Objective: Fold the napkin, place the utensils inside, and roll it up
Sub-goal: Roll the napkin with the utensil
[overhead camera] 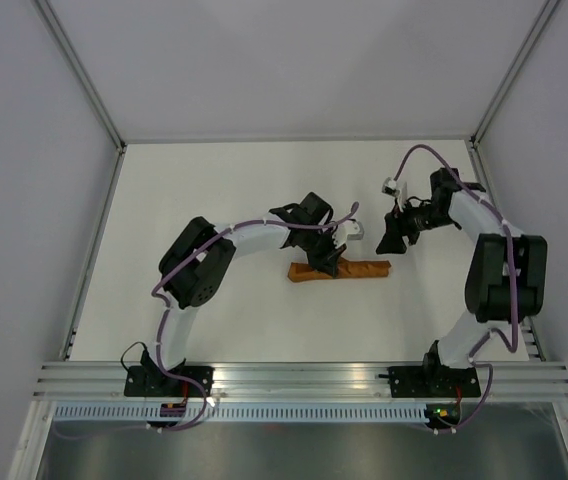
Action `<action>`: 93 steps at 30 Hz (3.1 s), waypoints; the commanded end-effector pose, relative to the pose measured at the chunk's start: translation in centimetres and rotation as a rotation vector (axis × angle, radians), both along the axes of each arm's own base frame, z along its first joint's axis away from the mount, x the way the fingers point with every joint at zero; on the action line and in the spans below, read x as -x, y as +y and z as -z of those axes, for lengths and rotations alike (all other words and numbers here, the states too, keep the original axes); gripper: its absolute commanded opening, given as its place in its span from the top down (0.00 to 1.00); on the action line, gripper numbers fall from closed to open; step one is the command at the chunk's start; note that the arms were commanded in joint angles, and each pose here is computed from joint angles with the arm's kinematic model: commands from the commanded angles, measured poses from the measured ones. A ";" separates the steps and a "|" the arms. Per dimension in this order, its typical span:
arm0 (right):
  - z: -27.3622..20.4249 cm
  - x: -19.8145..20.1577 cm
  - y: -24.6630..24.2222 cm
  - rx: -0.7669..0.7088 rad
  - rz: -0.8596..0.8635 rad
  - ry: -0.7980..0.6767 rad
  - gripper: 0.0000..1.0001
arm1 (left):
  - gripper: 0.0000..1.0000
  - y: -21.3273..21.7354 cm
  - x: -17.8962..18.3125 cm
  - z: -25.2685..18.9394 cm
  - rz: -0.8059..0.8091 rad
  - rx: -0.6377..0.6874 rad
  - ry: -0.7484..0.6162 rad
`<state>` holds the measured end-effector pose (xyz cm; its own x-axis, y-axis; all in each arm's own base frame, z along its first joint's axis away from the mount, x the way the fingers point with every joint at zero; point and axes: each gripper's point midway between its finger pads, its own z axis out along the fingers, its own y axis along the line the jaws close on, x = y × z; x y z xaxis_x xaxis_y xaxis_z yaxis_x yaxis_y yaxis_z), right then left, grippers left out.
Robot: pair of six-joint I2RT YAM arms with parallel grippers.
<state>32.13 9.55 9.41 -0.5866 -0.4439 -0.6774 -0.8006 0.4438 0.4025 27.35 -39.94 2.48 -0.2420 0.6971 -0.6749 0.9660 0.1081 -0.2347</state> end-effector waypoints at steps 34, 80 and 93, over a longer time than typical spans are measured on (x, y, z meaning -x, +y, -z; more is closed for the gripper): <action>6.8 7.0 9.6 0.385 -0.340 -0.713 0.34 | 0.80 3.2 3.4 3.9 -0.037 -0.167 0.621; 11.4 7.6 7.3 0.327 -0.508 0.286 0.74 | 0.53 11.6 -6.1 -11.5 -0.691 0.272 -0.267; 11.8 5.7 7.8 0.306 -0.500 0.334 0.74 | 0.46 3.8 1.7 -7.2 -0.265 0.167 -0.642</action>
<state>26.56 19.88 1.54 -0.4876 -0.7827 -0.3867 -0.7701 0.1770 0.6129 24.73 -34.15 8.47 -0.1009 0.5027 -0.8585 0.8883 0.4341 0.1498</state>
